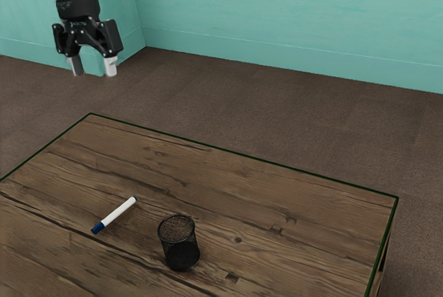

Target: Put the marker into the pen holder.

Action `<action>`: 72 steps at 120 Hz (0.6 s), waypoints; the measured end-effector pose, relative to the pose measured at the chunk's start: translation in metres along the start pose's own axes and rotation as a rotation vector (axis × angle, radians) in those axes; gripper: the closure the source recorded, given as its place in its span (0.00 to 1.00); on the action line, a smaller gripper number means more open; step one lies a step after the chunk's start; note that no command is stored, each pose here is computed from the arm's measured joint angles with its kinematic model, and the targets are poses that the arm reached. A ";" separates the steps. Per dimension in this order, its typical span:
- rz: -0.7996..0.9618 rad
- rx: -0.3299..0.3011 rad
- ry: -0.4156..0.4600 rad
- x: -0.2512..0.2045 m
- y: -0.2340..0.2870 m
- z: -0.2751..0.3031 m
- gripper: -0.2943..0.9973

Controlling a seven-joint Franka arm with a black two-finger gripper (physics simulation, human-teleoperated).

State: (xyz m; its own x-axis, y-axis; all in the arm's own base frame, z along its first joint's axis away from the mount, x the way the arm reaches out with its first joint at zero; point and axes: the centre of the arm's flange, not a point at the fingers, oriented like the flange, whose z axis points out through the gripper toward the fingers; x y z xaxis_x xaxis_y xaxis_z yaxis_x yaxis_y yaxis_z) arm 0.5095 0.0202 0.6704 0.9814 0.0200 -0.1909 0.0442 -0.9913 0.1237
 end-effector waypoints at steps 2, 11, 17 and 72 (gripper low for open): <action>-0.004 0.003 0.018 0.000 -0.001 -0.003 0.23; -0.020 0.022 0.076 -0.003 -0.005 -0.011 0.23; -0.025 0.039 0.059 -0.011 -0.005 0.011 0.23; -0.146 0.110 -0.072 -0.020 -0.108 0.325 0.26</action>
State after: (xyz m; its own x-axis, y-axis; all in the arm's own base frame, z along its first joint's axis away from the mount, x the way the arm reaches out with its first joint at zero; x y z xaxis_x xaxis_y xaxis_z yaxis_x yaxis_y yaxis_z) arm 0.4244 0.0849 0.3446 0.9499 0.1591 -0.2691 0.1604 -0.9869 -0.0172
